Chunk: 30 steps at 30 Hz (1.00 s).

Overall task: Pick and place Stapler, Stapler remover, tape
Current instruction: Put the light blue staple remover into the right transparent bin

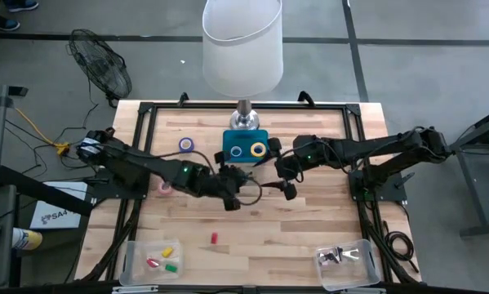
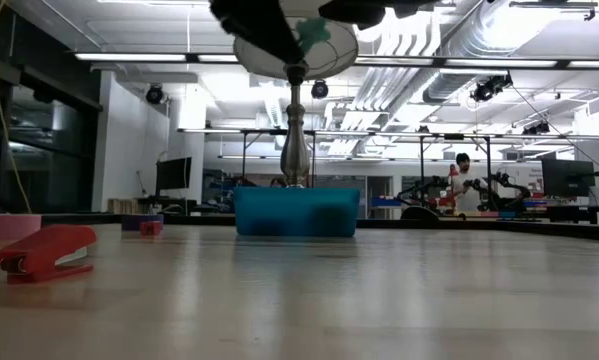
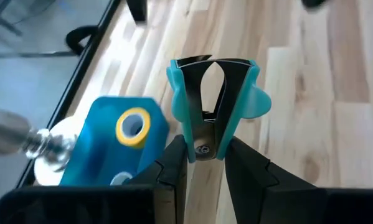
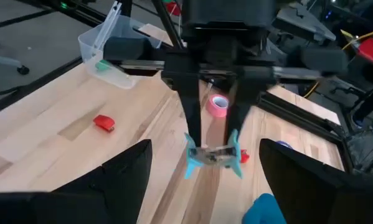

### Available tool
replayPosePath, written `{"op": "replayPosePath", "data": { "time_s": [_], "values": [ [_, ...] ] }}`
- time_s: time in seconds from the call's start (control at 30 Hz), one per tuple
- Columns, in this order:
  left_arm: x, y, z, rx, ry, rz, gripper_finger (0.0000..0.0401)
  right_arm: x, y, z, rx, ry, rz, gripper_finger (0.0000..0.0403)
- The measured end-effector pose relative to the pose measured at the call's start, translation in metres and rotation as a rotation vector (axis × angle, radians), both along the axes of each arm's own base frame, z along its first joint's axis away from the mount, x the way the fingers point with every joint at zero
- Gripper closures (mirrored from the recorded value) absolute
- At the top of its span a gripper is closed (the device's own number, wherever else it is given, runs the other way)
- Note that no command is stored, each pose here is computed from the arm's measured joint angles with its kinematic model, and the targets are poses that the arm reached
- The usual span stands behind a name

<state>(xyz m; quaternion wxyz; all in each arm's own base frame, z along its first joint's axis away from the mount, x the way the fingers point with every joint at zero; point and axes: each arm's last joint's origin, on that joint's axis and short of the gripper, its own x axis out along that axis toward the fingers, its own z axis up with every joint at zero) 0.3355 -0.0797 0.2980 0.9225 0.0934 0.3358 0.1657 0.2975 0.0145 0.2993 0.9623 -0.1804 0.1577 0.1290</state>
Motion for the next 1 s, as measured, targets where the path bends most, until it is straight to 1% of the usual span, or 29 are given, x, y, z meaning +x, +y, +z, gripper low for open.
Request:
{"op": "replayPosePath", "data": {
  "time_s": [0.17,0.23,0.6,0.8,1.0],
  "values": [
    [0.007,0.006,0.005,0.000,-0.035,-0.056,0.0324,0.000,0.002,0.000,-0.100,-0.013,-0.035,0.0114],
    [0.007,0.007,0.005,0.000,-0.035,-0.058,0.0324,0.000,0.002,0.000,-0.130,-0.016,-0.045,0.0114],
    [0.007,0.006,0.005,-0.001,-0.036,-0.059,0.0324,0.000,0.002,-0.005,-0.127,0.017,-0.021,0.0116],
    [0.007,0.006,0.006,-0.002,-0.040,-0.059,0.0324,0.007,0.003,-0.014,-0.127,0.051,-0.018,0.0131],
    [0.007,0.006,0.006,-0.002,-0.039,-0.059,0.0324,0.008,0.008,-0.011,-0.138,0.016,-0.031,0.0149]
  ]
}}
